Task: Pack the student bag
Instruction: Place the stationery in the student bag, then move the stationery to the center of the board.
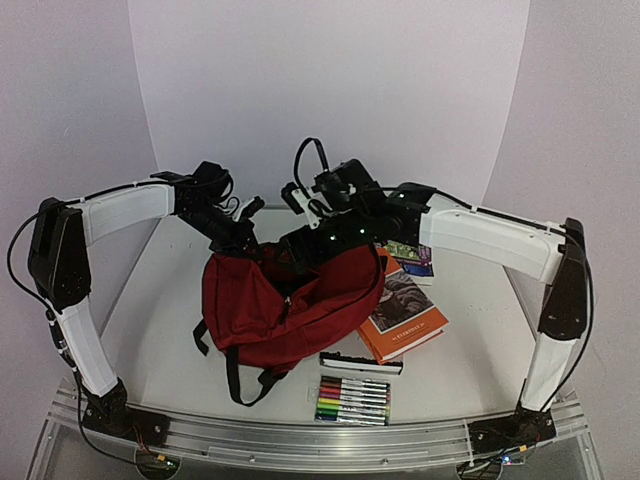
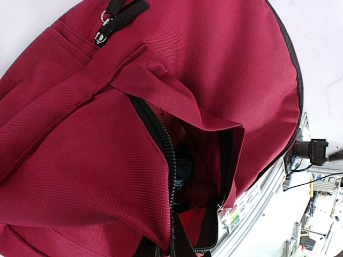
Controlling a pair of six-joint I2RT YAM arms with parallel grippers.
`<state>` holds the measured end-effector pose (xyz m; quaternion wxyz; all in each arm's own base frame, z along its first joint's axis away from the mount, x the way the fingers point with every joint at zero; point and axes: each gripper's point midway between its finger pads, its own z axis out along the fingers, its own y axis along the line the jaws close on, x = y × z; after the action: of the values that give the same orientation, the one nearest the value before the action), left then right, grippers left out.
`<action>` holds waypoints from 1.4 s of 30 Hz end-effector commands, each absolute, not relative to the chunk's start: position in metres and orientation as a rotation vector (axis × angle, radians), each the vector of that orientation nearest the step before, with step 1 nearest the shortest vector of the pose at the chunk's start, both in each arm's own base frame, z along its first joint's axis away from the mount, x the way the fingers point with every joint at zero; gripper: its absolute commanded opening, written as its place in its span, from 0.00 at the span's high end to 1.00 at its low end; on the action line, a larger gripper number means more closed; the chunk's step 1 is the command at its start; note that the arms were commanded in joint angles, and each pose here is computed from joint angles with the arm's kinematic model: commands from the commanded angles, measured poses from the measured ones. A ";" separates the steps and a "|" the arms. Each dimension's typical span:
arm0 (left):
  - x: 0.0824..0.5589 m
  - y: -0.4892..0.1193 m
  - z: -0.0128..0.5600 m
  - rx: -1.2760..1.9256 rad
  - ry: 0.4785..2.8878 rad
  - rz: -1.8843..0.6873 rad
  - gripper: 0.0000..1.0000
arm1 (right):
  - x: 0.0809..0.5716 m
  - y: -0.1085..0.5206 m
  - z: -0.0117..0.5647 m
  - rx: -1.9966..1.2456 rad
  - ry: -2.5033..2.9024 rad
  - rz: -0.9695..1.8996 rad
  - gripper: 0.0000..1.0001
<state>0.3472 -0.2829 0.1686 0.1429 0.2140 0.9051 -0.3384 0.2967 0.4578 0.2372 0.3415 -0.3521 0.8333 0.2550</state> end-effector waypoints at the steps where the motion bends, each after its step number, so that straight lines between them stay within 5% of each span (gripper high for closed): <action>1: 0.362 -0.274 0.217 0.593 2.459 -0.934 1.00 | 0.241 0.445 0.224 -1.057 2.170 0.651 0.13; 15: 0.366 -0.270 0.215 0.564 2.462 -0.958 1.00 | 0.113 0.404 0.102 -1.308 2.410 0.436 0.18; 30: 0.366 -0.272 0.213 0.569 2.468 -0.973 1.00 | 0.097 0.351 0.032 -1.444 2.491 0.100 0.10; 42: 0.365 -0.273 0.213 0.569 2.469 -0.988 1.00 | 0.113 0.364 0.011 -1.377 2.480 0.002 0.22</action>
<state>0.3590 -0.2669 0.1739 0.1594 0.1884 0.9126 -0.3260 0.0975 0.3558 0.0196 0.1249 -0.4962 0.8587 0.0301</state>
